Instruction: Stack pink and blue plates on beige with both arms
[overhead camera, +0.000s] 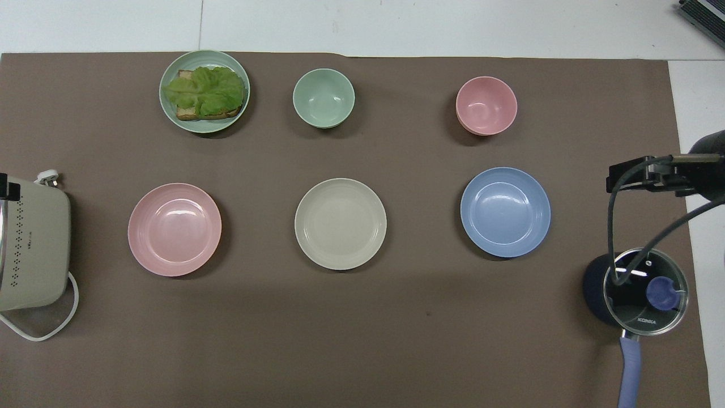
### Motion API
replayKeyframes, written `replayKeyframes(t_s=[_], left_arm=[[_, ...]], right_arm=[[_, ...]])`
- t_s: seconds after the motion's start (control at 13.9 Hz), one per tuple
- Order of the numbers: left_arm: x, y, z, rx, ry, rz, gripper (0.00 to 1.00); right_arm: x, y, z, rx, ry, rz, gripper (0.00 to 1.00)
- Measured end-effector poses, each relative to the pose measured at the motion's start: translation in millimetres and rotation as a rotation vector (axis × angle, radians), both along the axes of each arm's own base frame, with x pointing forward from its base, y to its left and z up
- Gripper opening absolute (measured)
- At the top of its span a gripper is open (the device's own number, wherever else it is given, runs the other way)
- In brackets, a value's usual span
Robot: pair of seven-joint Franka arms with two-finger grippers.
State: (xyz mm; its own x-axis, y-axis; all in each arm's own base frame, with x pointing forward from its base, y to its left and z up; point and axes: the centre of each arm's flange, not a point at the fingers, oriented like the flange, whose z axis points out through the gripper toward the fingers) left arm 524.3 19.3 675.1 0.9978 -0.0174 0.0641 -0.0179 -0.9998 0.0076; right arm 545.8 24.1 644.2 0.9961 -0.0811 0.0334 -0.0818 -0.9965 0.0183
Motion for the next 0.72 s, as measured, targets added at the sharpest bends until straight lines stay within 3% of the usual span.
replayKeyframes(t_s=[0.72], left_arm=[[0.0, 0.0, 0.0, 0.000, 0.000, 0.000, 1.00]], right_arm=[[-0.5, -3.9, -0.6, 0.000, 0.006, -0.007, 1.00]])
